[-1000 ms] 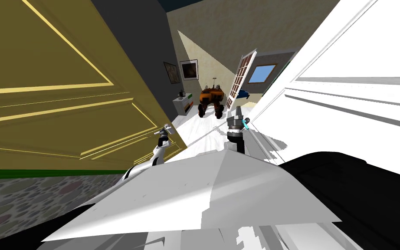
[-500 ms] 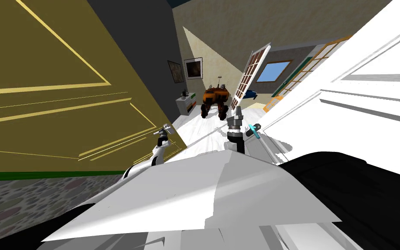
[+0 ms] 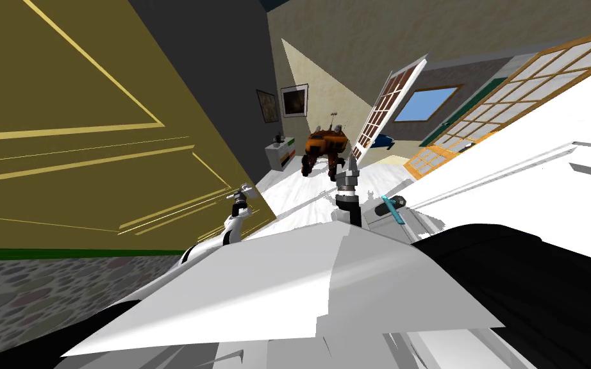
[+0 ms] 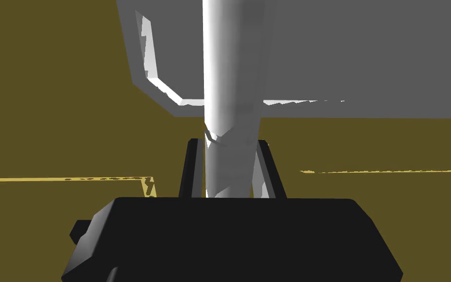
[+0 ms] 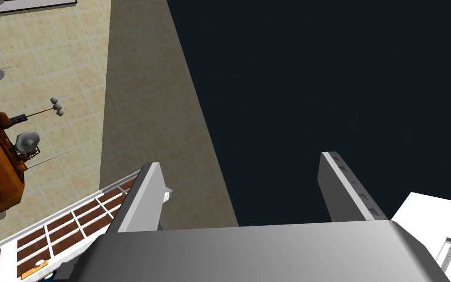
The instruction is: Push the door open
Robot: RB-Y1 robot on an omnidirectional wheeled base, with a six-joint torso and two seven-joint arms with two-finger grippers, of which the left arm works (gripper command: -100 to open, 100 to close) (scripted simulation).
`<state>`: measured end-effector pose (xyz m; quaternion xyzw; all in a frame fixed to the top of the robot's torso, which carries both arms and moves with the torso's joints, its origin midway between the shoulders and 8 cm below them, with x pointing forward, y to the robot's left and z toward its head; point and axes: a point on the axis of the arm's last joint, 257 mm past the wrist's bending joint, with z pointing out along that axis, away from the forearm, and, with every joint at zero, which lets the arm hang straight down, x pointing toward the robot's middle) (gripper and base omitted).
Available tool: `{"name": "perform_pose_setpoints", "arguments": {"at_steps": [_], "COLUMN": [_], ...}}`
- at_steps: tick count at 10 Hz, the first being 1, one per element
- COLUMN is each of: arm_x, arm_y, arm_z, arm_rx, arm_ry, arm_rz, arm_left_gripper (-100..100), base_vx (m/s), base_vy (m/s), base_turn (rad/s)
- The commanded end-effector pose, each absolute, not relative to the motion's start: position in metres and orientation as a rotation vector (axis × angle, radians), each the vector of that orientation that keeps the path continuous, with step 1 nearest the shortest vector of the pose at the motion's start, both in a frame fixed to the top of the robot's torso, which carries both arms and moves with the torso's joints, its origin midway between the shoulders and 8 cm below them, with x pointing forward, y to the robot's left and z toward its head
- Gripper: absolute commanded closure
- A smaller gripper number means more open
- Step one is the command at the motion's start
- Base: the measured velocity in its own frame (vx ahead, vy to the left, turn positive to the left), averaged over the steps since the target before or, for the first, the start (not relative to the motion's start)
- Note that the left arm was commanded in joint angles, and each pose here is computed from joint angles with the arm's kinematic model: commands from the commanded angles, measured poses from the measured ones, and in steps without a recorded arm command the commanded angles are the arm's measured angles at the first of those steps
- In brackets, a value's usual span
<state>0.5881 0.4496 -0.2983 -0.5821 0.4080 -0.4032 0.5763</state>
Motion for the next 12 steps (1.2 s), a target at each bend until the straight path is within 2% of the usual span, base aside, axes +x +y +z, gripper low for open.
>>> {"name": "perform_pose_setpoints", "arguments": {"at_steps": [1,3,12], "arm_x": [0.5876,0.5873,0.5845], "arm_y": [0.4608,0.4635,0.4692], "arm_z": [-0.2928,-0.2927,-0.2973], "arm_rx": [-1.357,-1.359,-1.375], "arm_ry": [0.938,0.935,0.933], "arm_rz": [-0.933,-0.93,-0.921], "arm_left_gripper": [100,100,100], "base_vx": [0.125,0.182,0.157], "base_vy": [-0.049,-0.081,-0.071], "base_turn": [0.124,0.177,0.105]}}
